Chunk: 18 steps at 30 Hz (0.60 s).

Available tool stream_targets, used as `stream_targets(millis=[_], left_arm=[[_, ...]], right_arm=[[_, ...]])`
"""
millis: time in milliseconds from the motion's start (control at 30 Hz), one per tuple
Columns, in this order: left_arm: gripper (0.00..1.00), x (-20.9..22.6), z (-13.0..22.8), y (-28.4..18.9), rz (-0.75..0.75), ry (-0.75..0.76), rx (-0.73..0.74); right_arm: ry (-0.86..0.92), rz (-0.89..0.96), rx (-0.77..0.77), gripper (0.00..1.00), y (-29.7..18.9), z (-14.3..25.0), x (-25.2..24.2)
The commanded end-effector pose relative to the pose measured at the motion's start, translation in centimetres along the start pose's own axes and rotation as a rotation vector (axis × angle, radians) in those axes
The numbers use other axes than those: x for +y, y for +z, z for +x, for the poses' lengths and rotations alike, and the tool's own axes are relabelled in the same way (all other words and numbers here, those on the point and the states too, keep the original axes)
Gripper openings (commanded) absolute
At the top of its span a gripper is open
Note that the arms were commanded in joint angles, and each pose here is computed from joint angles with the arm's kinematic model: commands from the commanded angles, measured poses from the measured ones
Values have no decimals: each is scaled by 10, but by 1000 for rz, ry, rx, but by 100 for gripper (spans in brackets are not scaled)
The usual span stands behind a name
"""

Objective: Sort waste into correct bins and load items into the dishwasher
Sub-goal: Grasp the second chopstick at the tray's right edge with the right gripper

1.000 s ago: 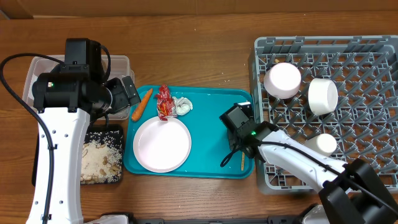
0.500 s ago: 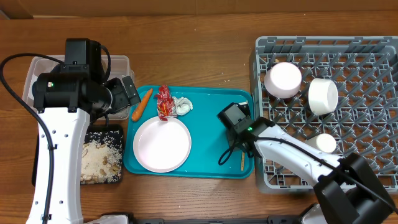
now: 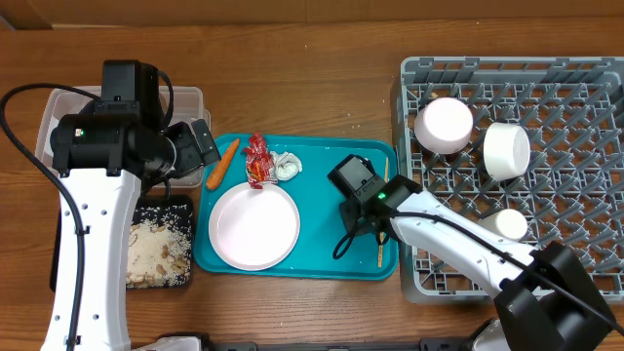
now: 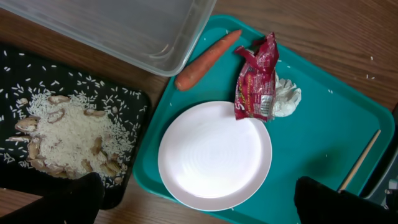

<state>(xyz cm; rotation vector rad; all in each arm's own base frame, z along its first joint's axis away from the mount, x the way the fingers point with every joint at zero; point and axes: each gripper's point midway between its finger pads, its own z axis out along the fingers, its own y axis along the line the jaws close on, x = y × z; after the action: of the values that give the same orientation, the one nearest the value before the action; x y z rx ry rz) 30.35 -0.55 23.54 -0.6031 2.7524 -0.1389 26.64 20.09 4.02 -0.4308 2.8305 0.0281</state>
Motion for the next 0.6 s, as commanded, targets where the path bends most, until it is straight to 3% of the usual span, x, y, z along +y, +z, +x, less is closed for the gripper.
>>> stream_targets(millis=[0,267,567], left_arm=[[100,2,-2,-1,-8,-13,-7],[100,2,-2,-1,-8,-13,-7],[100,2,-2,-1,-8,-13,-7]], right_arm=[[23,-10,10,26,10,14,-3],[62,121,-23,25,28,27,-30],[2,101,-39,25,12,12,-21]])
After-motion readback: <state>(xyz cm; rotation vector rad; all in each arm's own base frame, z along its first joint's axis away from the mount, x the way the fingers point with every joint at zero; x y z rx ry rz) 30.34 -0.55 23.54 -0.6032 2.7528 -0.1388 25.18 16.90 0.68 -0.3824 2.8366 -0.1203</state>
